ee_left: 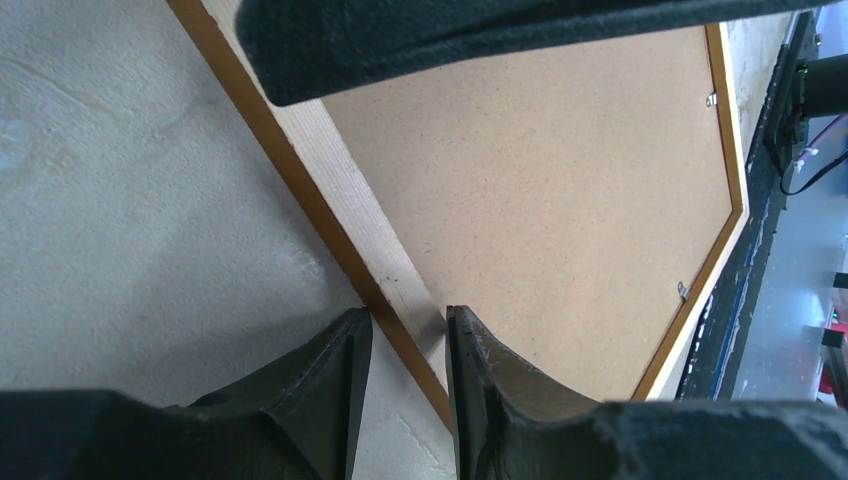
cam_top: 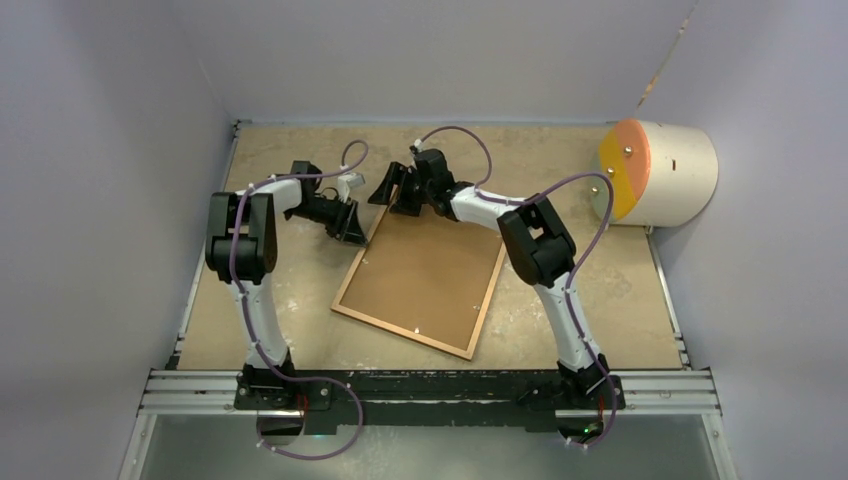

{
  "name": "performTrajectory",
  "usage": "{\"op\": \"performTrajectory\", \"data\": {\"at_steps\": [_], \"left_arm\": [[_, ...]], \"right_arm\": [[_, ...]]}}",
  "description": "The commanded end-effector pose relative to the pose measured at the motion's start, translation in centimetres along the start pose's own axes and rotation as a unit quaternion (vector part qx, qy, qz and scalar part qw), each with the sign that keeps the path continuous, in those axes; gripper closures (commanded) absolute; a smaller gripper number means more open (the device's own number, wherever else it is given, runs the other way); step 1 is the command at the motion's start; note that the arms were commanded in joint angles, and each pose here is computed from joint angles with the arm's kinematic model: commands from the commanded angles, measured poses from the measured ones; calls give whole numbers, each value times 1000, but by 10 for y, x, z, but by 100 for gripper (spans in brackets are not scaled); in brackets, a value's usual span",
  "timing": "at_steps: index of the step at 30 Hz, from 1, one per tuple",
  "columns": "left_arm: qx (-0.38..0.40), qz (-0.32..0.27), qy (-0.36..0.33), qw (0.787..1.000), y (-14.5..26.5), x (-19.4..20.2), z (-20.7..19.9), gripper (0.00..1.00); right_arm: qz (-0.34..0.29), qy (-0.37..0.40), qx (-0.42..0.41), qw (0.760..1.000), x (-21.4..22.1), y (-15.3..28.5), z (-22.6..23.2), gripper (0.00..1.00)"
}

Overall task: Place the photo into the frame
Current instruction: Install the photo frame at the center of the board.

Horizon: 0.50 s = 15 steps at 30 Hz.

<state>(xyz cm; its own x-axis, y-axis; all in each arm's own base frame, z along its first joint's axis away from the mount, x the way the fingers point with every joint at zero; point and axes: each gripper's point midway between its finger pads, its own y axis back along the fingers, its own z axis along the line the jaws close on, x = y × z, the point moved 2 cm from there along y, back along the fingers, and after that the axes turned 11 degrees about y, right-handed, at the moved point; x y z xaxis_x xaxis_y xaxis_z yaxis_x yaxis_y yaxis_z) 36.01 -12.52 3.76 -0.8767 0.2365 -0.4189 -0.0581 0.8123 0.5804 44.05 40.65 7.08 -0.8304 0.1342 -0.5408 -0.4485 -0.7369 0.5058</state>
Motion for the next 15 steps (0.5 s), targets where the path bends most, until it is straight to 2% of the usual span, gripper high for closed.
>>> {"op": "performTrajectory", "data": {"at_steps": [1, 15], "left_arm": [[-20, 29, 8, 999, -8, 23, 15, 63], [-17, 31, 4, 999, -7, 25, 12, 65]], "right_arm": [[-1, 5, 41, 999, 1, -6, -16, 25], [-16, 12, 42, 999, -9, -12, -15, 29]]}}
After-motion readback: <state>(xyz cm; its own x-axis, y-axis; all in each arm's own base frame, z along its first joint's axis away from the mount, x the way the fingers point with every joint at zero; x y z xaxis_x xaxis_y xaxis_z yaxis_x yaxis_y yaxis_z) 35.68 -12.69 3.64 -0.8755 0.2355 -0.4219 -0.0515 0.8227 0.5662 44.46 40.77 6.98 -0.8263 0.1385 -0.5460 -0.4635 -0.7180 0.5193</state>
